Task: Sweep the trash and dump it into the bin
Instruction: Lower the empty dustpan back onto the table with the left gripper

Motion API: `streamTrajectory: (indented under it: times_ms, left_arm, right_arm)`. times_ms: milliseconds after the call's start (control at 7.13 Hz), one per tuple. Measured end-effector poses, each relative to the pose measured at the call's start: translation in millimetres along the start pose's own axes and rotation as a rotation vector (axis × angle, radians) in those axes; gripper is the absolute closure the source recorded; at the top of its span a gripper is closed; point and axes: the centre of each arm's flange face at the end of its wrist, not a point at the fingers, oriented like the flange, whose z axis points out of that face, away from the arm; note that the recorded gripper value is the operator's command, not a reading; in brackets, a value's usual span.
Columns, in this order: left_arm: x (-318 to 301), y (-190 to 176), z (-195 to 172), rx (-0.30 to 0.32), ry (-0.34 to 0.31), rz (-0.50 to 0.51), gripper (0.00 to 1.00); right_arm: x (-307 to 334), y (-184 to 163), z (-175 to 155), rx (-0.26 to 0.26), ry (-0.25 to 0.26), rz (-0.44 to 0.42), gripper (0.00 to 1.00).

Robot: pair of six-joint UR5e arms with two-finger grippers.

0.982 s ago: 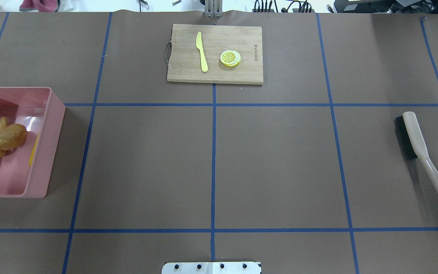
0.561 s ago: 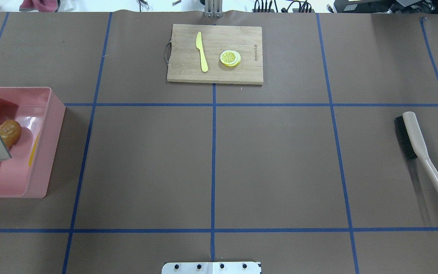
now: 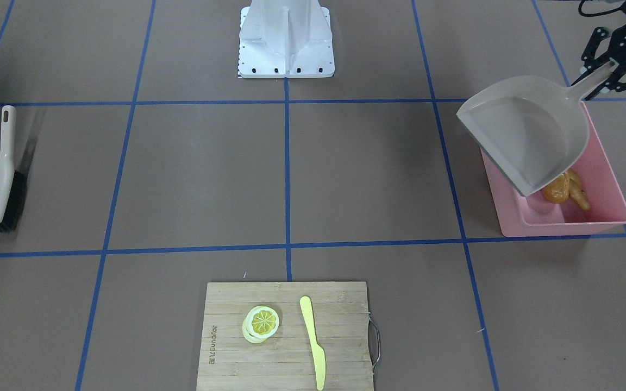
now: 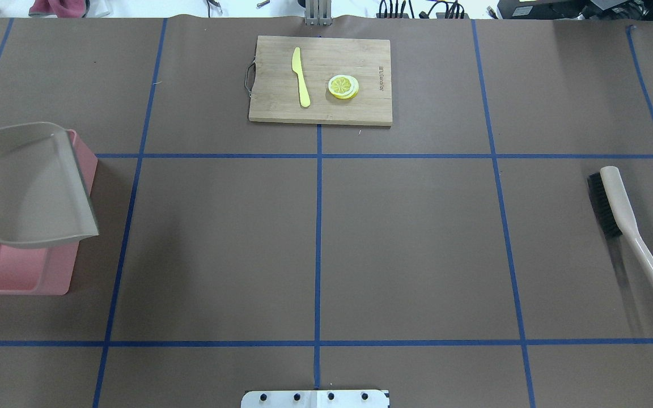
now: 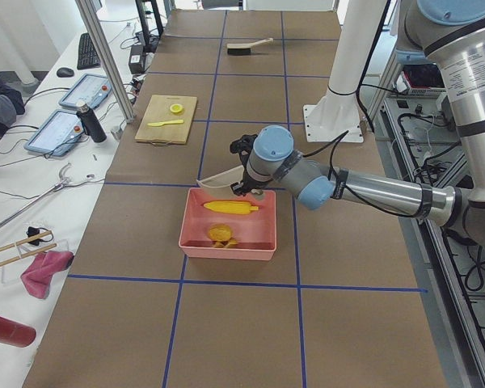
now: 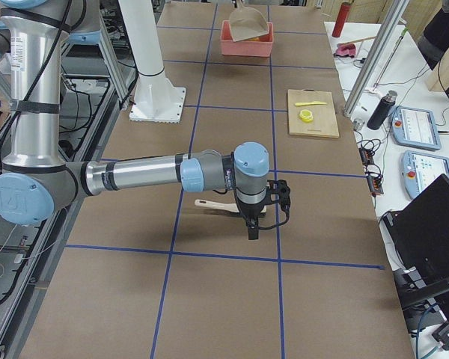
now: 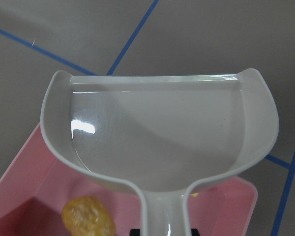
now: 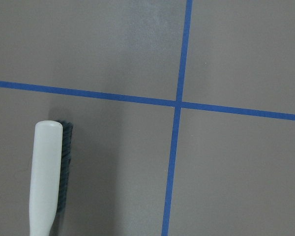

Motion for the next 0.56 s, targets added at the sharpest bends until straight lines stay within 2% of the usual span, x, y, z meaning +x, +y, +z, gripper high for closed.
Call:
streamTrajectory:
  times_ms: [561]
  left_arm:
    - [51.6, -107.7, 134.4, 0.125, 0.139, 0.279, 1.0]
  right_arm:
    - [-5.8, -9.9, -5.9, 0.016, 0.001, -0.006, 0.0]
